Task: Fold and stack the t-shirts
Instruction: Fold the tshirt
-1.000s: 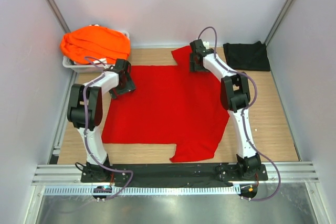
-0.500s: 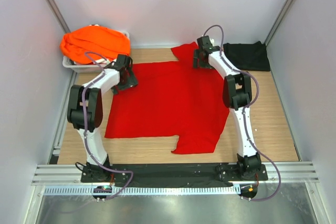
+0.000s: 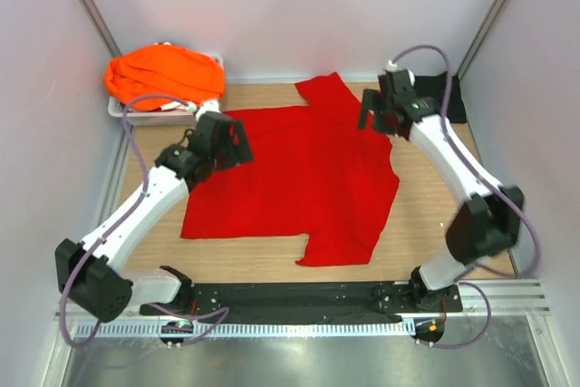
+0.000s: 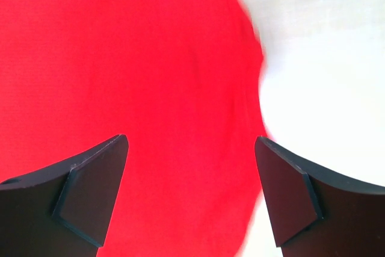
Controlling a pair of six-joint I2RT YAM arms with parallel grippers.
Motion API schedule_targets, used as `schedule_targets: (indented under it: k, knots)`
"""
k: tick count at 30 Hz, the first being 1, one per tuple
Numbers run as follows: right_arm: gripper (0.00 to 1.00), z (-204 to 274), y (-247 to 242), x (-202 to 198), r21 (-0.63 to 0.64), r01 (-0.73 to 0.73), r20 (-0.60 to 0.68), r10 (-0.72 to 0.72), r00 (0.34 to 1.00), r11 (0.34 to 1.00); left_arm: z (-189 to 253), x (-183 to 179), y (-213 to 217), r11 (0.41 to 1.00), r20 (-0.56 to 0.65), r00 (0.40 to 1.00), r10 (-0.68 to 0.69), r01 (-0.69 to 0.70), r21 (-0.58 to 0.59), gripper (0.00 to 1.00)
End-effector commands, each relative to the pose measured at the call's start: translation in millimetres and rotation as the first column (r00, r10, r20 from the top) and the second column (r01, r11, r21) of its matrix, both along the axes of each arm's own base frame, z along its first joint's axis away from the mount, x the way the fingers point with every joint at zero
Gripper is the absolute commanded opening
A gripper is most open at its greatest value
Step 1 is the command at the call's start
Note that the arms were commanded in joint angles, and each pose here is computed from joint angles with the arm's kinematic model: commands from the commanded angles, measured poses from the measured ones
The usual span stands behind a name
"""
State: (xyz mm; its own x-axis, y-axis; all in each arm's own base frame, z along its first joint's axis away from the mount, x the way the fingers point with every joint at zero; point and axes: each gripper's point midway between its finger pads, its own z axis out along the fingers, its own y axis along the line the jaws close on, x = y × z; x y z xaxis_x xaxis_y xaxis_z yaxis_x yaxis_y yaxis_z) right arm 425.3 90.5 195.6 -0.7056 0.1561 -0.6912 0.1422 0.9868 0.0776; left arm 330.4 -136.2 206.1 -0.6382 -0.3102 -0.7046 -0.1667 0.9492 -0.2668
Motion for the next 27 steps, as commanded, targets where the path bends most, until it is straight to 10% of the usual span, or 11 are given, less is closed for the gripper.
schedule_targets:
  k: [1,7,17,27]
  knots:
    - [0.93,-7,8,-67,0.148,0.011,-0.009,-0.009,1.0,0.989,-25,-56,-30,0.992,-0.047,0.99,-0.129,0.13,0.002,0.87]
    - [0.93,-28,-4,-147,0.229,0.073,-0.025,-0.069,0.997,0.971,-47,-148,-123,0.875,0.007,0.875,-0.484,0.484,-0.012,0.78]
    - [0.93,-30,-11,-180,0.289,0.103,0.007,-0.11,0.994,0.952,-103,-259,-248,0.472,-0.122,0.511,-0.851,0.845,0.25,0.78]
    - [0.93,-34,-15,-193,0.289,0.097,0.009,-0.104,0.995,0.952,-152,-261,-289,0.342,-0.215,0.451,-0.866,0.849,0.403,0.68]
